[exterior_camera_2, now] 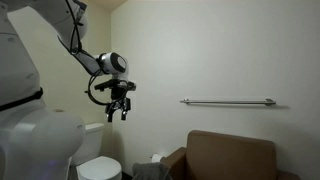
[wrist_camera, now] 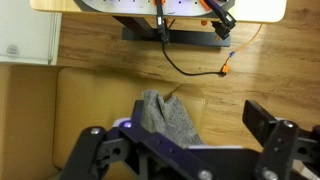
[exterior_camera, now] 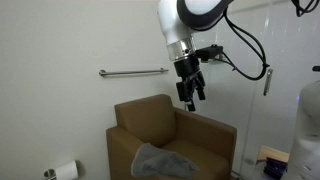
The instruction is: Use the towel to wipe the left armrest of the chair
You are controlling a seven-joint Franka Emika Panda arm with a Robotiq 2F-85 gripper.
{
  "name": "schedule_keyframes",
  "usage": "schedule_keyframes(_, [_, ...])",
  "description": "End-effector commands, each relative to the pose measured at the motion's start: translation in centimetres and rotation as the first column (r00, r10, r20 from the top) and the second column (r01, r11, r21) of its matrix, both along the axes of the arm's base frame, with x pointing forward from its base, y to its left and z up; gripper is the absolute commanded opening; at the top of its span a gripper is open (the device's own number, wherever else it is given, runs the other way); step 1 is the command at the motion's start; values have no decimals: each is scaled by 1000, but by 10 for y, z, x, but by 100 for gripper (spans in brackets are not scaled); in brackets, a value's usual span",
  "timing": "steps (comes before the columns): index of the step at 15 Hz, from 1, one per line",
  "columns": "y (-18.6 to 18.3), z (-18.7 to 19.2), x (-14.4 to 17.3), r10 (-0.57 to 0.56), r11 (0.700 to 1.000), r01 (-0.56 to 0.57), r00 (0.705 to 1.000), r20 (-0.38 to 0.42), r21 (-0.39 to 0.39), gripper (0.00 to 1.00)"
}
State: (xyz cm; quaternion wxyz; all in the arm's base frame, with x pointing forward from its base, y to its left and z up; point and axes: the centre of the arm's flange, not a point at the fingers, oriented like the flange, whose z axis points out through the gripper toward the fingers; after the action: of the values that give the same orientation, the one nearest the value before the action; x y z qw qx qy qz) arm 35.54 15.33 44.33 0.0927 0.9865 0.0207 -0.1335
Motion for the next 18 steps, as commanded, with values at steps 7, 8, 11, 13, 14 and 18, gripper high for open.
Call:
schedule_keyframes(7, [-2, -8, 1, -12, 1000, 12, 1000, 8, -1, 100])
schedule_keyframes(8, [-4, -21, 5, -17, 1000, 17, 999, 31, 5, 100])
schedule_keyframes(11, [-14, -66, 27, -28, 998, 22, 992, 127, 53, 100])
schedule_keyframes(13, [-22, -102, 48, -39, 994, 18, 979, 200, 105, 100])
schedule_keyframes(14, [-26, -121, 62, -47, 989, 13, 970, 239, 144, 100])
schedule_keyframes(18, [-22, -176, 99, -71, 975, -3, 942, 327, 221, 100])
